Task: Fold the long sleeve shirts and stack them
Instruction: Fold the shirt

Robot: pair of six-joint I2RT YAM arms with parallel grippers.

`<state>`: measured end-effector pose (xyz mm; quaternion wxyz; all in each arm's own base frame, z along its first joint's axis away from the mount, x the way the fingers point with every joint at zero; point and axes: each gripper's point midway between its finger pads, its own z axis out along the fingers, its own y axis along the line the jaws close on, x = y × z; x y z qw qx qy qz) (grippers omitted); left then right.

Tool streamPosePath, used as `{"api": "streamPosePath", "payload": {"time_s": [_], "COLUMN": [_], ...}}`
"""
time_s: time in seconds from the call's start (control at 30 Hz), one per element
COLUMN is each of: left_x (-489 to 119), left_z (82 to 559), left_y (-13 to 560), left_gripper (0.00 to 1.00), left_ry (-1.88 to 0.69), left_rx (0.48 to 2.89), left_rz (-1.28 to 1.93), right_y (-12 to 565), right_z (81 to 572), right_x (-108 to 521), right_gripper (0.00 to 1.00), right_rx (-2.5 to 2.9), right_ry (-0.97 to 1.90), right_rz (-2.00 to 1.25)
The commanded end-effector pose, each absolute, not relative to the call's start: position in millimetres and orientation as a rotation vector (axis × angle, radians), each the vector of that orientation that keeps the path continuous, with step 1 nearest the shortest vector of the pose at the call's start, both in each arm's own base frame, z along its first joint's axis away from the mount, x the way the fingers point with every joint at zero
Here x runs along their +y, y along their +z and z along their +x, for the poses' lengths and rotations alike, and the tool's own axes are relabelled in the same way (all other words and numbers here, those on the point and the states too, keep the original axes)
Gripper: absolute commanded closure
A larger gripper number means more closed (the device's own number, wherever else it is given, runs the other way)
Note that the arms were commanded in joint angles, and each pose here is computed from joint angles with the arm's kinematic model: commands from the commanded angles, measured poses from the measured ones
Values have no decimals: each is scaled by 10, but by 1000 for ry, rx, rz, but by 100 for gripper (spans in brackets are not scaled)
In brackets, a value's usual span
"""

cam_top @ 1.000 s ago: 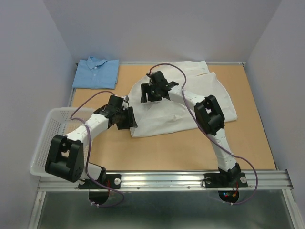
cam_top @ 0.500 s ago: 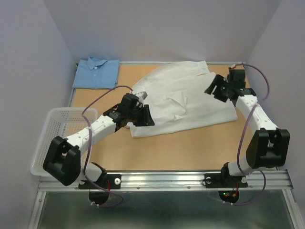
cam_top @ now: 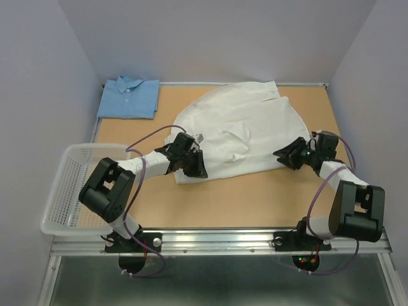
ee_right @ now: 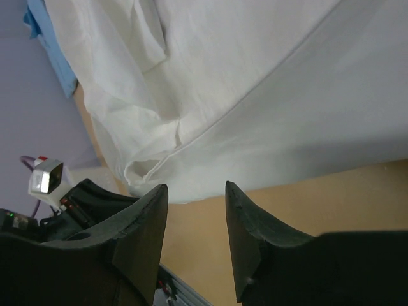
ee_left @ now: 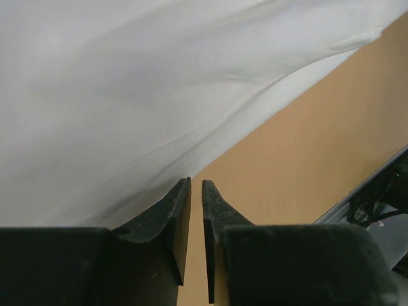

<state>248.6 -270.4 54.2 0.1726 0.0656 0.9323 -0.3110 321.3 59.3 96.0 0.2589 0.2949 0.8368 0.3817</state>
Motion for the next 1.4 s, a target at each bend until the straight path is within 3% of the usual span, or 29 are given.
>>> {"api": "streamPosePath", "payload": {"time_s": [0.0,0.37,0.63,1.13,1.3,1.37], "left_x": [-2604,-2342,-2233,-1870,-1788,-1773], "left_z": [2539,2445,2461,2406,2408,2454], "left_y": [381,16,-33,-149,-68,100], "left_gripper": [76,77,77,77,77,72], "left_ry": [-830,-770,-767,-768,-750,-729], "left_rx": [2644,2745,2759,2817,2806,2779], "left_rz": [141,24,-19,-143,-145,-103], "right_y": [1145,931,388,193,633,783], "right_z": [3235,3193,3204,3203,3329,3496], "right_x": [757,1082,987,-784,-1222,-1100], "right_gripper": [53,56,56,57,57,54], "right_rx": [2113,2083,2147,1738,1610,1847], "right_ry": [1206,1315,1255,904,782,604], "right_rz": [694,587,732,1317,1253,1130]}}
